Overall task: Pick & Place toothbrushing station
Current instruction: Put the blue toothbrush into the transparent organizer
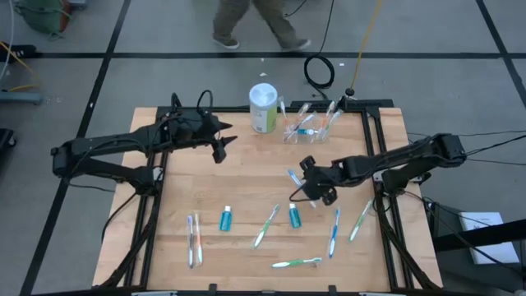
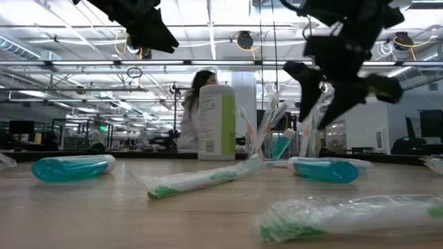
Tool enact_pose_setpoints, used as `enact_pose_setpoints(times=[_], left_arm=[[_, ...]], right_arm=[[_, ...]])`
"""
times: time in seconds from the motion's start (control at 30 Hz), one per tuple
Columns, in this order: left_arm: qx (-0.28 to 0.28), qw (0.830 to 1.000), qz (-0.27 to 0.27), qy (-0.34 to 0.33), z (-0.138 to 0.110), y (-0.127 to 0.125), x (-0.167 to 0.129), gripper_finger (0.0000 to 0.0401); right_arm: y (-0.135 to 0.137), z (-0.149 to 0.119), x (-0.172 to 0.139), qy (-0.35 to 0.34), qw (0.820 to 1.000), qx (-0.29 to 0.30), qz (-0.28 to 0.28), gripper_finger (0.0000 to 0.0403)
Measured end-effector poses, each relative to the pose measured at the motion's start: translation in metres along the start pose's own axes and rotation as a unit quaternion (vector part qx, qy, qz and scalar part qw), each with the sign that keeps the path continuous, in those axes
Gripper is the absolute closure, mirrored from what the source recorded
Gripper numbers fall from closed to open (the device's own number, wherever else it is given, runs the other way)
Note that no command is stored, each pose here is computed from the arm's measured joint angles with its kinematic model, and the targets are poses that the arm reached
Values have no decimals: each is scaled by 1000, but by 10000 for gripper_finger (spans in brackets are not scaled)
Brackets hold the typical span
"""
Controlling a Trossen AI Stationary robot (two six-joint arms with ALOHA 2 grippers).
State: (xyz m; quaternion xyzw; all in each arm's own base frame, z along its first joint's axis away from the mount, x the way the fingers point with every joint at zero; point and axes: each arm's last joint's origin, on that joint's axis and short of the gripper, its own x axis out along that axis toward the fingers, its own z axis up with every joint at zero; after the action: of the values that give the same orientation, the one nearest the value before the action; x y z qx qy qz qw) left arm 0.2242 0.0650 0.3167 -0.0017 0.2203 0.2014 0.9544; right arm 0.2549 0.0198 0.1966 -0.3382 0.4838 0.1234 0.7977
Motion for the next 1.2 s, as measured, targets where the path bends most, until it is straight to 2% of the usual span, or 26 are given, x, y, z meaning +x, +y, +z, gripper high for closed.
enact_pose_setpoints(times=[0.17, 0.3, 0.4, 0.6, 0.73, 0.87, 1.0, 1.2], left_arm=[[-1, 1000, -1, 8, -2, -1, 3, 192], [-4, 1000, 0, 5, -1, -1, 5, 192], [-16, 1000, 0, 3, -1, -1, 5, 192], [-29, 1000, 0, 1, -1, -1, 5, 192], [-30, 999, -1, -15, 3, -1, 5, 192], [-32, 999, -1, -28, 5, -1, 5, 192], [-30, 999, -1, -29, 5, -1, 5, 192], [-30, 999, 0, -28, 5, -1, 5, 192]], right_arm=[[24, -14, 15, 10, 992, -127, 24, 236], [42, -21, 26, -34, 964, -263, 23, 236], [49, -23, 32, -58, 947, -316, -3, 236], [53, -27, 36, -72, 931, -357, -21, 236], [57, -27, 42, -89, 921, -379, 9, 236], [61, -28, 51, -77, 913, -399, 23, 243], [63, -30, 55, -73, 923, -376, 36, 280], [63, -29, 54, -74, 953, -291, 36, 368]])
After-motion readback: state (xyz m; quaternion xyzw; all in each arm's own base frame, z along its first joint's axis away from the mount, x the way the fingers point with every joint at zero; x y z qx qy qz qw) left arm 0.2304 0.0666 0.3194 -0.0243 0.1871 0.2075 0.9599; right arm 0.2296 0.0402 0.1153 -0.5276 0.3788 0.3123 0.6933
